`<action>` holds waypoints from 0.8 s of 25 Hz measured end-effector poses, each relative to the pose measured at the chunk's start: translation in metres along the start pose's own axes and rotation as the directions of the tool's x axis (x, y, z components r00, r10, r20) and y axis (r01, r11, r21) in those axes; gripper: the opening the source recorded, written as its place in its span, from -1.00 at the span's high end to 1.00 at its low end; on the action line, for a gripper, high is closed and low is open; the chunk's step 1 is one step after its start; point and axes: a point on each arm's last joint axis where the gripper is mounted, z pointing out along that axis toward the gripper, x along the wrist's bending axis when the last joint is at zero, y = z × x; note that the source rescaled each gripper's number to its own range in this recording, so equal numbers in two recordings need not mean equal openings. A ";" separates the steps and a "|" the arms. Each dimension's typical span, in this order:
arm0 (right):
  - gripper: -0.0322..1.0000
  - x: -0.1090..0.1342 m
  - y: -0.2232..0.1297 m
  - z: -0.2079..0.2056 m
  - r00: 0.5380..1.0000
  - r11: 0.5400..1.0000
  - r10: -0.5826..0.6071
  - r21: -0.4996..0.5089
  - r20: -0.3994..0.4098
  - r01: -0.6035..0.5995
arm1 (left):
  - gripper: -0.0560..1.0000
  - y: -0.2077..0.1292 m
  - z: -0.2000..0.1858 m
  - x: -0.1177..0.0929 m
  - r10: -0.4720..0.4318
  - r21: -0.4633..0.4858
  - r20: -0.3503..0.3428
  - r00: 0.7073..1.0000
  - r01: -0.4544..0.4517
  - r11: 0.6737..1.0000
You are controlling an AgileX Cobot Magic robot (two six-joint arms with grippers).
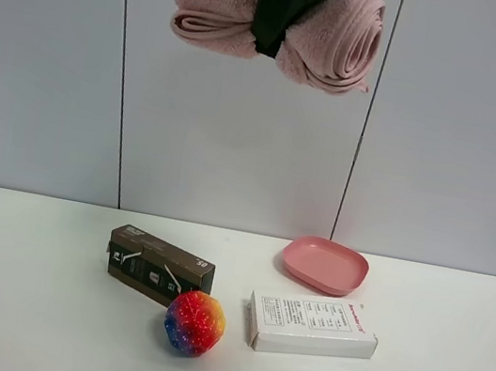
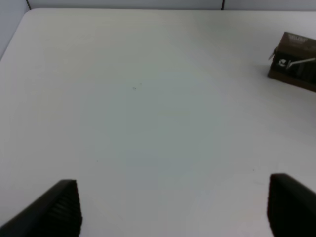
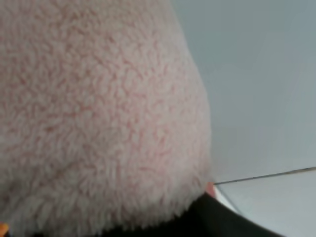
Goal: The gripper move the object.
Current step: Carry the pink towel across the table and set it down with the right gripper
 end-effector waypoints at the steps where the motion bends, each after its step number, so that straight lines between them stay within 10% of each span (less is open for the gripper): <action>1: 0.94 0.005 0.002 -0.001 1.000 1.000 0.006 -0.004 -0.008 -0.006 | -1.00 0.000 0.000 0.000 0.000 0.000 0.000 1.000 0.000 1.000; 12: 0.94 0.086 0.038 -0.001 0.939 0.945 0.277 -0.120 -0.204 -0.305 | -1.00 0.000 0.000 0.000 0.001 0.000 0.000 1.000 -0.001 1.000; 20: 0.94 0.146 0.047 0.089 0.757 0.816 0.550 0.037 -0.352 -0.576 | -1.00 0.000 0.000 0.000 0.000 0.000 0.000 1.000 0.000 1.000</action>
